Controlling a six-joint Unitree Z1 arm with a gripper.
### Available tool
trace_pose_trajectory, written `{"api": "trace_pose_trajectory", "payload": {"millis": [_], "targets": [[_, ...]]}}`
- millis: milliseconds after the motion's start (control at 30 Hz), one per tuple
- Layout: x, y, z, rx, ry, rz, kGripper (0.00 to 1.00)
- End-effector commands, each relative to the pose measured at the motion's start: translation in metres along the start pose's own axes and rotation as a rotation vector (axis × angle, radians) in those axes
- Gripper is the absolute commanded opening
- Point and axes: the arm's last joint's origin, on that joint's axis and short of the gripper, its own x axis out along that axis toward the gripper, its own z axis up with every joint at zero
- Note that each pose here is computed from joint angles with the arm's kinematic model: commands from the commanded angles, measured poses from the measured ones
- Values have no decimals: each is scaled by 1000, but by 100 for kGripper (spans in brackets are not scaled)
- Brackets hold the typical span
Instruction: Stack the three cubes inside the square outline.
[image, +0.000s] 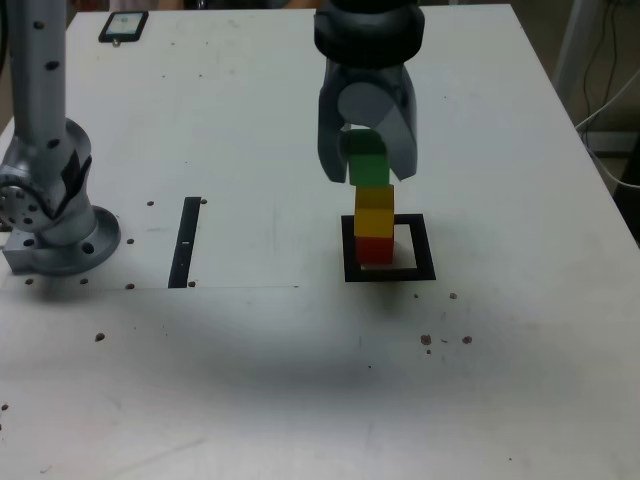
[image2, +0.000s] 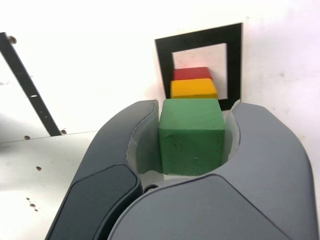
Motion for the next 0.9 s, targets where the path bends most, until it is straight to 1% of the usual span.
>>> {"api": "trace_pose_trajectory", "payload": {"millis": [0, 167, 433, 633, 767, 867], "targets": [[-1, -1, -2, -1, -2, 4, 3], [5, -2, -2, -13, 14, 5, 3], [8, -10, 4, -5, -2, 4, 4], [13, -11, 9, -5, 7, 3, 7], [15, -11, 10, -5, 13, 3, 11], [15, -12, 10, -5, 16, 1, 21]]}}
